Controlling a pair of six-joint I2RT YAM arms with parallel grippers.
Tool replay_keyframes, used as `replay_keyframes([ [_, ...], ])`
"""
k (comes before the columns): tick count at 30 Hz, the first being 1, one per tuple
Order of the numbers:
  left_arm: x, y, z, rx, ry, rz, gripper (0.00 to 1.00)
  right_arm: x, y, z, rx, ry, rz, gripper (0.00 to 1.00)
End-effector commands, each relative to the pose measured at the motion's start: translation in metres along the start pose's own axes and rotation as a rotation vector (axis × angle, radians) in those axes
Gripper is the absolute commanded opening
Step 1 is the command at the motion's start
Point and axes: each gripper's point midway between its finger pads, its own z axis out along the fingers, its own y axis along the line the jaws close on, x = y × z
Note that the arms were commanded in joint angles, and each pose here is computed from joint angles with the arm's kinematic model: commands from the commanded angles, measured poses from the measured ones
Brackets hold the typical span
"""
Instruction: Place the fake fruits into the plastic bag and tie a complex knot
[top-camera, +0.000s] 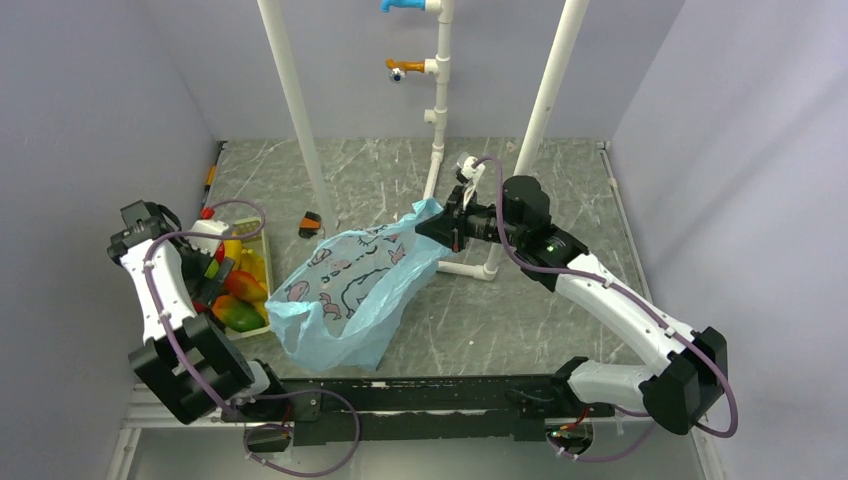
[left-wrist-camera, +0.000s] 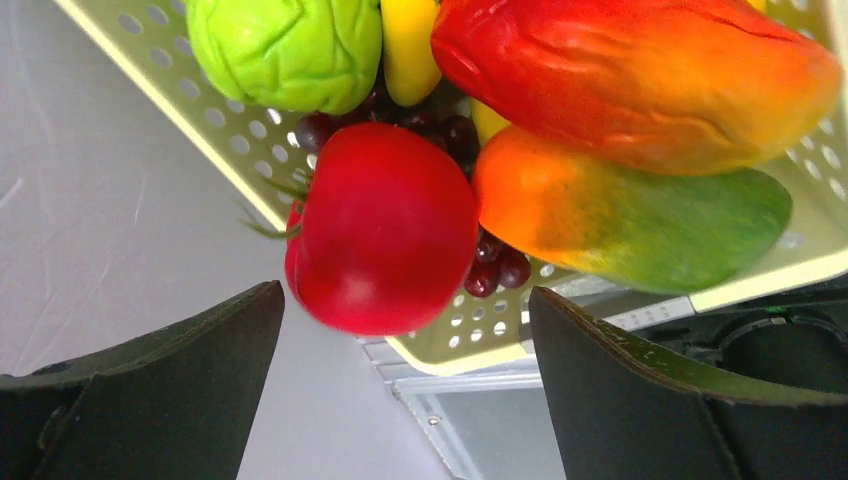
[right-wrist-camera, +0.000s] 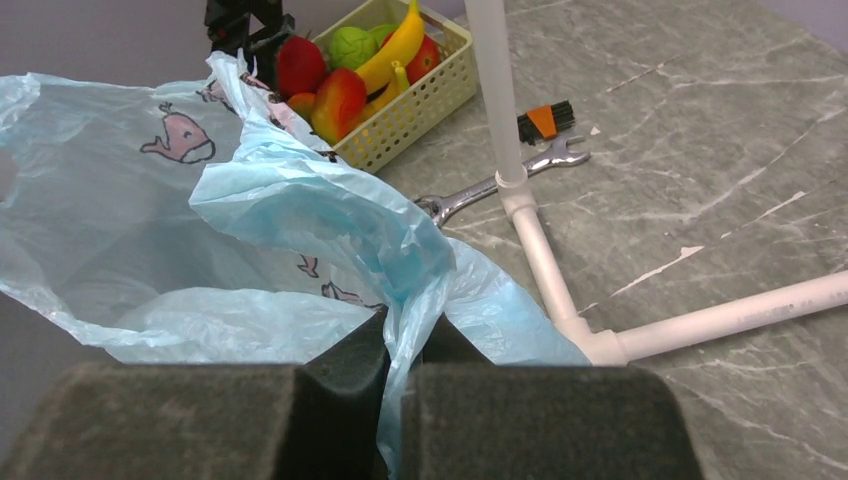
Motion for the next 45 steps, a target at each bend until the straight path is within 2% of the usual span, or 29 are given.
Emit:
replay_keyframes([
  [1, -0.006, 0.017, 0.019, -0.038, -0.007, -0.028, 0.99, -0.022, 0.003, 0.0, -0.044, -0.06, -0.101, 0.0],
  [4, -0.002, 0.018, 0.034, -0.018, 0.03, -0.048, 0.99, -0.018, -0.001, 0.002, -0.037, -0.048, -0.094, 0.0],
  [9, -0.003, 0.022, 0.044, -0.018, 0.033, -0.036, 0.87, -0.002, -0.01, 0.003, -0.016, -0.027, -0.093, 0.0],
  [11, -0.004, 0.019, 0.043, 0.0, 0.03, -0.04, 0.76, 0.005, -0.011, 0.003, -0.022, -0.019, -0.096, 0.0],
  [16, -0.022, 0.018, 0.017, 0.01, -0.047, -0.069, 0.36, 0.016, -0.016, 0.005, -0.016, -0.016, -0.103, 0.0],
  [18, -0.046, 0.022, -0.019, 0.01, -0.151, -0.078, 0.26, 0.014, -0.015, 0.004, -0.02, -0.023, -0.106, 0.0],
  [20, -0.075, 0.013, -0.063, 0.046, -0.293, -0.062, 0.24, 0.011, -0.012, 0.003, -0.027, -0.031, -0.101, 0.0],
  [22, -0.113, -0.013, -0.118, 0.118, -0.503, 0.018, 0.25, 0.008, -0.009, 0.002, -0.038, -0.038, -0.096, 0.0],
  [26, -0.162, -0.101, -0.224, 0.314, -0.874, 0.266, 0.28, 0.007, -0.007, 0.003, -0.049, -0.042, -0.088, 0.0],
  [29, -0.18, -0.161, -0.271, 0.469, -1.048, 0.411, 0.3, 0.007, -0.004, 0.002, -0.063, -0.049, -0.095, 0.0],
  [31, -0.186, -0.195, -0.283, 0.57, -1.105, 0.474, 0.29, 0.005, -0.003, 0.002, -0.073, -0.055, -0.101, 0.0],
  [33, -0.185, -0.227, -0.277, 0.669, -1.084, 0.56, 0.28, 0.003, -0.001, 0.002, -0.075, -0.058, -0.104, 0.0],
  [35, -0.172, -0.263, -0.259, 0.771, -1.007, 0.677, 0.26, 0.002, 0.0, 0.001, -0.079, -0.068, -0.104, 0.0],
  [37, -0.159, -0.287, -0.225, 0.804, -0.913, 0.752, 0.25, 0.0, 0.004, 0.001, -0.103, -0.087, -0.117, 0.0],
  [41, -0.155, -0.3, -0.163, 0.699, -0.809, 0.8, 0.23, 0.002, 0.013, 0.001, -0.169, -0.106, -0.149, 0.0],
  [45, -0.16, -0.296, -0.129, 0.595, -0.789, 0.76, 0.24, 0.005, 0.016, -0.003, -0.186, -0.134, -0.198, 0.0],
])
